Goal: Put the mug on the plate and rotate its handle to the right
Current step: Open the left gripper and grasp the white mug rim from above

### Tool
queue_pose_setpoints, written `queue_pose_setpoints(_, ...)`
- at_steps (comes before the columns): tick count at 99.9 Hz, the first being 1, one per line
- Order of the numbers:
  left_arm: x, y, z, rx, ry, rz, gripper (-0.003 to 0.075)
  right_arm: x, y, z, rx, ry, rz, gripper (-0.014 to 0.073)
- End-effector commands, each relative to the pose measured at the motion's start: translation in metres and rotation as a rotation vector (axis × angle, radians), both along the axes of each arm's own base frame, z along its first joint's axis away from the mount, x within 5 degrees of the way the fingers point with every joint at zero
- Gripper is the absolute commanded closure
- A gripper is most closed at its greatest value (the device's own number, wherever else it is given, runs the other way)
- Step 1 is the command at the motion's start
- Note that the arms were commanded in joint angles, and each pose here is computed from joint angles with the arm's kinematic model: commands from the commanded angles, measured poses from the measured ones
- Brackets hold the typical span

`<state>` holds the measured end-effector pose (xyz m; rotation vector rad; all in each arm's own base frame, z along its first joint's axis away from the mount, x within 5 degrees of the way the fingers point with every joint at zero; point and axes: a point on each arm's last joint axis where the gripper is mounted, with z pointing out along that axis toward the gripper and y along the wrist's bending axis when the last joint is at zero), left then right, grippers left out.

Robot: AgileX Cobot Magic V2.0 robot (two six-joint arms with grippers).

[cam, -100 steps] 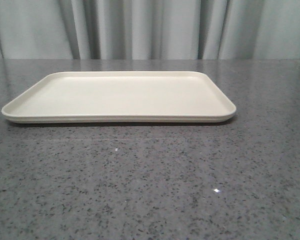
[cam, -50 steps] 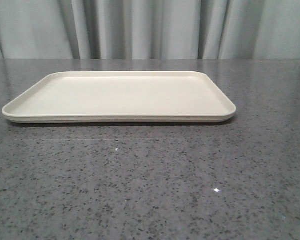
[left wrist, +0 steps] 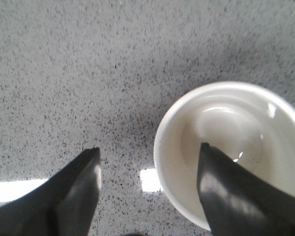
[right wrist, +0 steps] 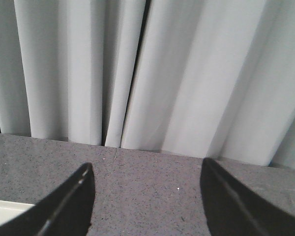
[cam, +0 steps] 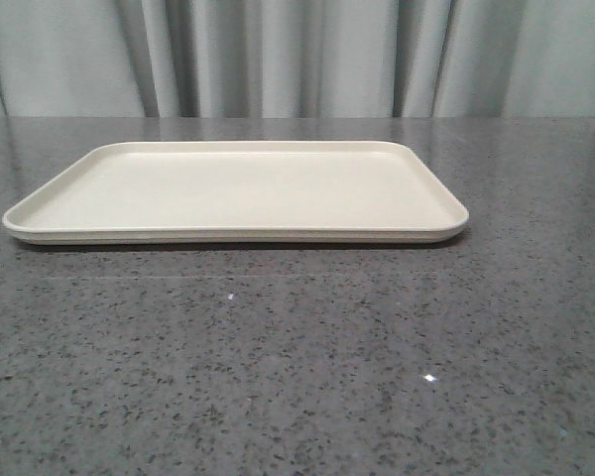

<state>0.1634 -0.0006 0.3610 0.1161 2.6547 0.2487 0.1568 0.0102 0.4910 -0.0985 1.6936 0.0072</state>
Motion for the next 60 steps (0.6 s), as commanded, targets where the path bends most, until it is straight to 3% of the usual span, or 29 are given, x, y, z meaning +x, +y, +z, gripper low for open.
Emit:
queue_pose_setpoints(1, -0.002, 0.003, 0.005, 0.023, -0.027, 0.005, 0.0292, -0.005, -0.001, 0.017, -0.012, -0.111, -0.004, 0.0127)
queue_pose_setpoints(60, 0.029, -0.006, -0.021, -0.018, 0.118, -0.002, 0.0292, 0.004, 0.0, 0.013, -0.014, -0.085, -0.003, 0.0127)
